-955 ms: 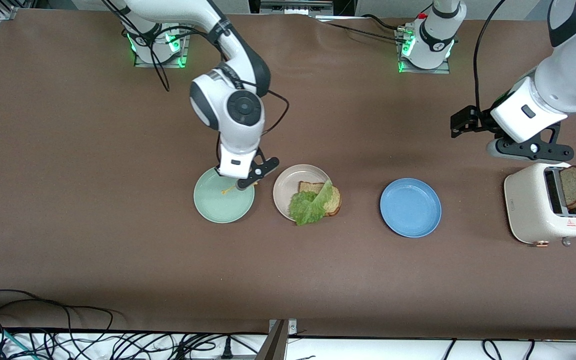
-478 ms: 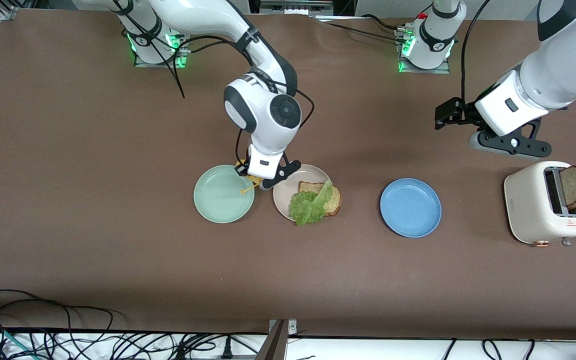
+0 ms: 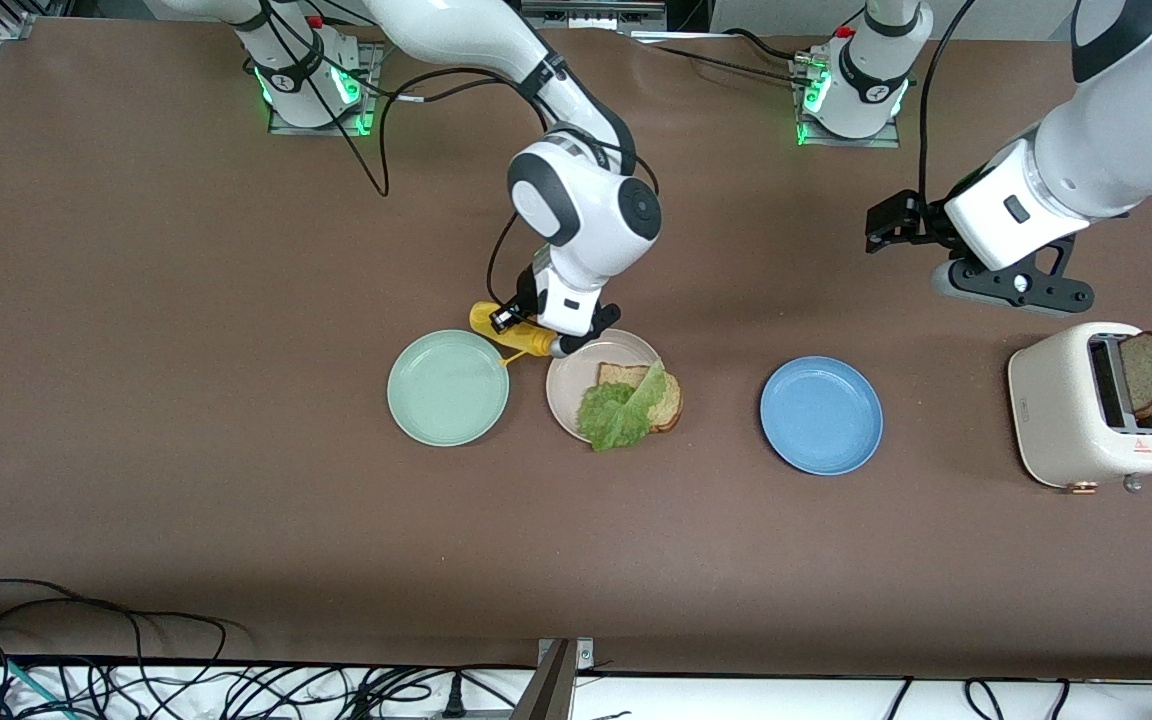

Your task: Make sandwich on beige plate with both arms

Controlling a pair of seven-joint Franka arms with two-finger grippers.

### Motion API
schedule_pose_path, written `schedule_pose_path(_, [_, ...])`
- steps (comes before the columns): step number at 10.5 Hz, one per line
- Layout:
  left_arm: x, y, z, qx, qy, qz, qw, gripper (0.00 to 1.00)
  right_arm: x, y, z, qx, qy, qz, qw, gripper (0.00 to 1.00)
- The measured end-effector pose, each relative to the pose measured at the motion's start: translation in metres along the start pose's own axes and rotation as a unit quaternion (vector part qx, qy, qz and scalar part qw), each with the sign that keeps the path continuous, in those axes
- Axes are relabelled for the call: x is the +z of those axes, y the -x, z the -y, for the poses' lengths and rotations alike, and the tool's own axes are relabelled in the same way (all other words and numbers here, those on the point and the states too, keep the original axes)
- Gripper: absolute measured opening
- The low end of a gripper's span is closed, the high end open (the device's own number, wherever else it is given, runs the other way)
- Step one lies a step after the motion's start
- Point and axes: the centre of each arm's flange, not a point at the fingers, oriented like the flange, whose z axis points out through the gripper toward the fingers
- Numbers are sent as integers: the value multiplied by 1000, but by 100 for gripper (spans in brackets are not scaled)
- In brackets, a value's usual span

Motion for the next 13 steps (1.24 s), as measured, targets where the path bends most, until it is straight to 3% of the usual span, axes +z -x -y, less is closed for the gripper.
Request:
schedule_pose_path(3, [3, 1, -7, 6, 0, 6, 1000, 100, 11, -7, 13, -52, 31, 14, 998, 16])
schedule_pose_path(7, [4, 1, -7, 6, 0, 6, 1000, 100, 3, -9, -2, -71, 34, 10, 997, 16])
schedule_pose_path(10, [7, 3, -14, 12, -2, 16, 1000, 100, -3, 1, -72, -36, -3, 2, 999, 16])
schedule_pose_path(13, [8, 4, -15, 13, -3, 21, 1000, 100, -1, 32, -148, -15, -71, -19, 997, 16])
